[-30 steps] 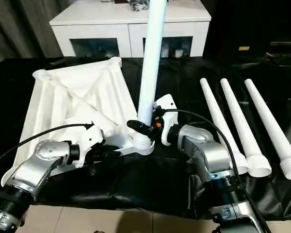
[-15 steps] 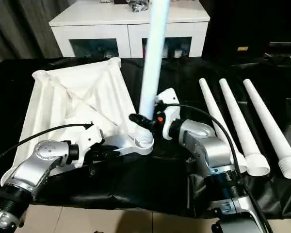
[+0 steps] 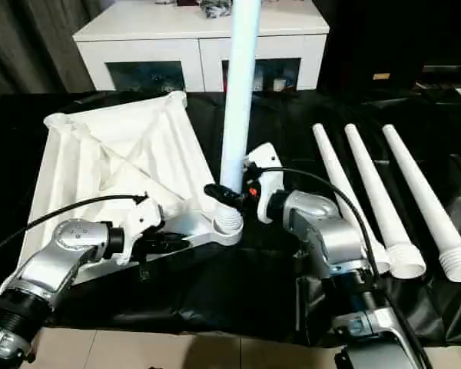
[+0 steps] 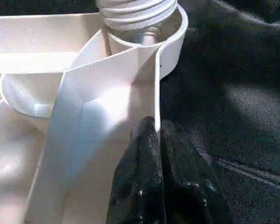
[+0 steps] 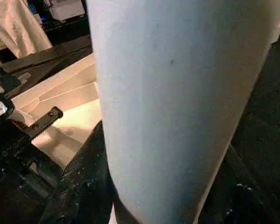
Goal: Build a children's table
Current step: Pick table leg
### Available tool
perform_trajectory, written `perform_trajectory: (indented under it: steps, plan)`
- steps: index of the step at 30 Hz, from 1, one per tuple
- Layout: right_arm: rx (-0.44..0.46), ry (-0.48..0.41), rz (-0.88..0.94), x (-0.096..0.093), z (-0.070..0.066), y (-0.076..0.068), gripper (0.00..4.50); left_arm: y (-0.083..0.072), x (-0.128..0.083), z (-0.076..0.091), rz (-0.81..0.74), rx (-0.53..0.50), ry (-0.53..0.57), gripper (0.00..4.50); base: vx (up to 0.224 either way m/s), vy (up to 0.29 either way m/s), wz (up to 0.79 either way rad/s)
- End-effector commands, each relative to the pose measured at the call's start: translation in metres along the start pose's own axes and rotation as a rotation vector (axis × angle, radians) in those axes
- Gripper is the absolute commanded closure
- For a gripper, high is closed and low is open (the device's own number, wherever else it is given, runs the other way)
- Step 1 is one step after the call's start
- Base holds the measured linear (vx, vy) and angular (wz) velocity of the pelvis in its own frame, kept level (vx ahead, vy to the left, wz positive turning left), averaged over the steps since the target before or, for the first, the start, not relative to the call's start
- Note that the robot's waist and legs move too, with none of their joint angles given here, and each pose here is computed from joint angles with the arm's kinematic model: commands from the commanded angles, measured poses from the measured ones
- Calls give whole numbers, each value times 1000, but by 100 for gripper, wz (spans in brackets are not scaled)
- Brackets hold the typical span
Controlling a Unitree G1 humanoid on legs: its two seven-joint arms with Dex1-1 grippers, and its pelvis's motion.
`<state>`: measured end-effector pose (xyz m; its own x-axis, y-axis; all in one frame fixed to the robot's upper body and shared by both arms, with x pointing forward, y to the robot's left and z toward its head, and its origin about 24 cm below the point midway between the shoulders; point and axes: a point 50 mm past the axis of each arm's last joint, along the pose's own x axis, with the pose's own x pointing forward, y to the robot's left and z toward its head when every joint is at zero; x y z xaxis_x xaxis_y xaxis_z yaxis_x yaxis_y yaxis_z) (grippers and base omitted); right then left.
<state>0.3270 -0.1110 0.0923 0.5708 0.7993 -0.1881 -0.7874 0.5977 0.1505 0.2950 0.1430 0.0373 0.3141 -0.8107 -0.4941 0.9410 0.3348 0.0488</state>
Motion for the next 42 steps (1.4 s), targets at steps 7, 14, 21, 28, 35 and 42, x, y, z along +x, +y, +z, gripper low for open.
perform_trajectory:
  steps: [7, 14, 21, 28, 35, 42]
  plan:
    - [44, 50, 21, 0, -14, 0, 264, -2, 2, -11, -8, -30, 54, 450, 0, 0, 0]
    - [38, 73, 25, -4, -17, -1, 264, 0, 2, -11, 0, -28, 55, 450, 0, 0, 0]
    - [33, 75, 1, -6, -18, -6, 264, 2, 0, -10, 4, -20, 53, 450, 0, 0, 0]
    - [54, 64, -24, -5, -25, -6, 264, 4, 0, -9, 5, -14, 47, 450, 0, 0, 0]
    - [82, 21, -94, -13, -31, -6, 265, 7, 0, -6, 25, -6, 36, 450, 0, 0, 0]
    - [88, 0, -145, -19, -40, -2, 265, 9, 3, -3, 29, -12, 21, 450, 0, 0, 0]
